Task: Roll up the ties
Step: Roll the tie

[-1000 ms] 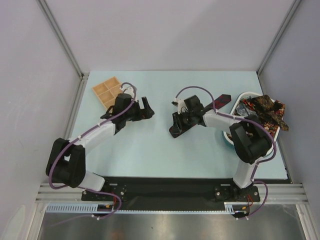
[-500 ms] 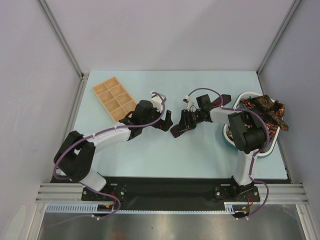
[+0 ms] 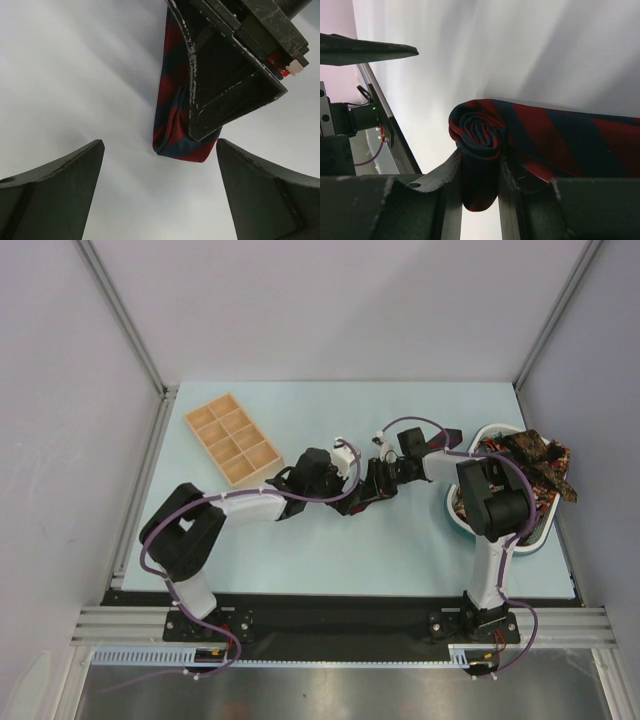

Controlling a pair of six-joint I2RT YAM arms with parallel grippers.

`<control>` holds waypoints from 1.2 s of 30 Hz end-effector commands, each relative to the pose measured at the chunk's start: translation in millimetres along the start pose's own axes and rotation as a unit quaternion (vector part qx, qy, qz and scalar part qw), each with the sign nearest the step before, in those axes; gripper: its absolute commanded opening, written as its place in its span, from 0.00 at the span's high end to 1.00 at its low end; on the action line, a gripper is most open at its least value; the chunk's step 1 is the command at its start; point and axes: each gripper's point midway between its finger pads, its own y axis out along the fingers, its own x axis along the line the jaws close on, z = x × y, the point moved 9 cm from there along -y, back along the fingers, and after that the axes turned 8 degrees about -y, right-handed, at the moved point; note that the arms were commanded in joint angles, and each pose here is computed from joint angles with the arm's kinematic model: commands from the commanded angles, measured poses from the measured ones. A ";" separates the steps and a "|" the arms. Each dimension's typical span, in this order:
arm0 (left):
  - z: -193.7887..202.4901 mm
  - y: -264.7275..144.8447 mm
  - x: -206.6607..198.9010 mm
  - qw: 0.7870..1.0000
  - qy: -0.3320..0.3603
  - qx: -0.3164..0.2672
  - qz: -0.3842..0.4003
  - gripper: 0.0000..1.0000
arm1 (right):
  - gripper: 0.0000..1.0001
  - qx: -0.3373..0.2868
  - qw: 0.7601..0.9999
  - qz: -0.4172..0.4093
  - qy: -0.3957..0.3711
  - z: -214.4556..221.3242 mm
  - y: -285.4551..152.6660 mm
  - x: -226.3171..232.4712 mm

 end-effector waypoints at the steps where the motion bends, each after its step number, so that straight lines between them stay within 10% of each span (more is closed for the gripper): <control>1: -20.1 9.1 -10.5 0.999 0.038 -0.029 0.027 0.00 | 0.78 0.012 0.999 0.048 0.001 2.3 4.4 -14.1; 20: -0.5 38.2 -26.8 0.993 0.097 0.045 0.046 0.01 | 0.78 0.014 0.997 0.067 0.019 7.4 11.6 -30.8; 36: 24.3 35.3 -12.1 0.989 0.082 0.116 -0.030 0.34 | 0.81 0.032 0.999 0.040 -0.001 8.1 22.5 -23.5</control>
